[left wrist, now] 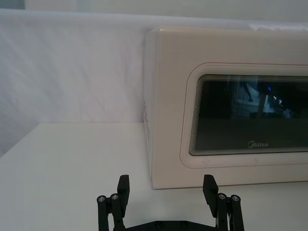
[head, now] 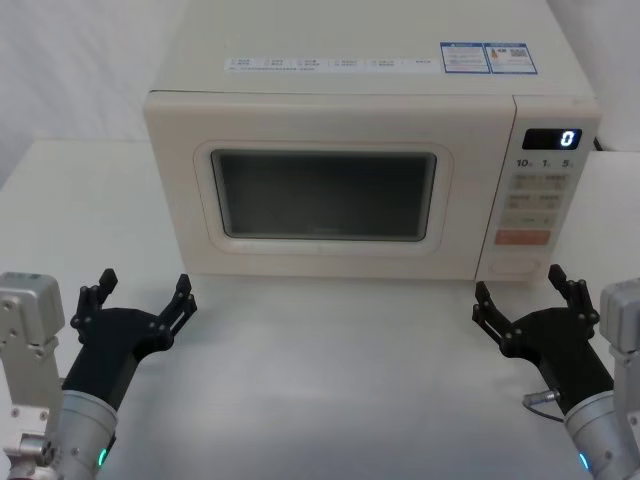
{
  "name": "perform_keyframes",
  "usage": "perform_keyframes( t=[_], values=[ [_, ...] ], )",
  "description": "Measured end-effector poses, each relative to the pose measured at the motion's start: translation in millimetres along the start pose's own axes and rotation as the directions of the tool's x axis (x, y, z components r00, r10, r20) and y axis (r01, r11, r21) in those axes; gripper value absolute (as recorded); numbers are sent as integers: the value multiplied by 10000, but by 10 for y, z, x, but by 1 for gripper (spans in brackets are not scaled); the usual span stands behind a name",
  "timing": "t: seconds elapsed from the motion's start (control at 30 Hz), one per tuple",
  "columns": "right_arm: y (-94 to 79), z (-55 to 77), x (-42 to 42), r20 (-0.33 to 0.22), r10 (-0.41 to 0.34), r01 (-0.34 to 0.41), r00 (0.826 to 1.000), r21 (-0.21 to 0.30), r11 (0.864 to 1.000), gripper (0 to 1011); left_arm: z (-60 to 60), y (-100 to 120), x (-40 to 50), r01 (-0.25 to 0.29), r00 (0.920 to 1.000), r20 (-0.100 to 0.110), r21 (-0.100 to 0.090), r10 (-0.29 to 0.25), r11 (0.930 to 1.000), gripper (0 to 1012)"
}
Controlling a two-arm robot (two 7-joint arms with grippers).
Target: Press the button to open the microwave door with one hand; close the microwave door with the other hand.
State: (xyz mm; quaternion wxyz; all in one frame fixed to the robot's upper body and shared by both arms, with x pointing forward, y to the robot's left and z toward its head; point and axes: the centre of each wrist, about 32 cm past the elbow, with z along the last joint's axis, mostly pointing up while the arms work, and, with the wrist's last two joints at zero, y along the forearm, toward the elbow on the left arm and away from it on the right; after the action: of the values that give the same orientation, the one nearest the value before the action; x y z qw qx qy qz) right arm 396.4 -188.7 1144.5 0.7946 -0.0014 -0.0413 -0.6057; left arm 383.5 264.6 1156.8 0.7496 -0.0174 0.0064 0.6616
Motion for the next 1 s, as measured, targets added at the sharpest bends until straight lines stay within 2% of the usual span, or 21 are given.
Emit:
perform_keyframes(
  t=[1.0],
  values=[
    [0, 0, 0, 0, 0, 0, 10000, 0, 10000, 1002, 0, 0, 0, 1, 10000, 0, 0, -1, 10000, 1001]
  ],
)
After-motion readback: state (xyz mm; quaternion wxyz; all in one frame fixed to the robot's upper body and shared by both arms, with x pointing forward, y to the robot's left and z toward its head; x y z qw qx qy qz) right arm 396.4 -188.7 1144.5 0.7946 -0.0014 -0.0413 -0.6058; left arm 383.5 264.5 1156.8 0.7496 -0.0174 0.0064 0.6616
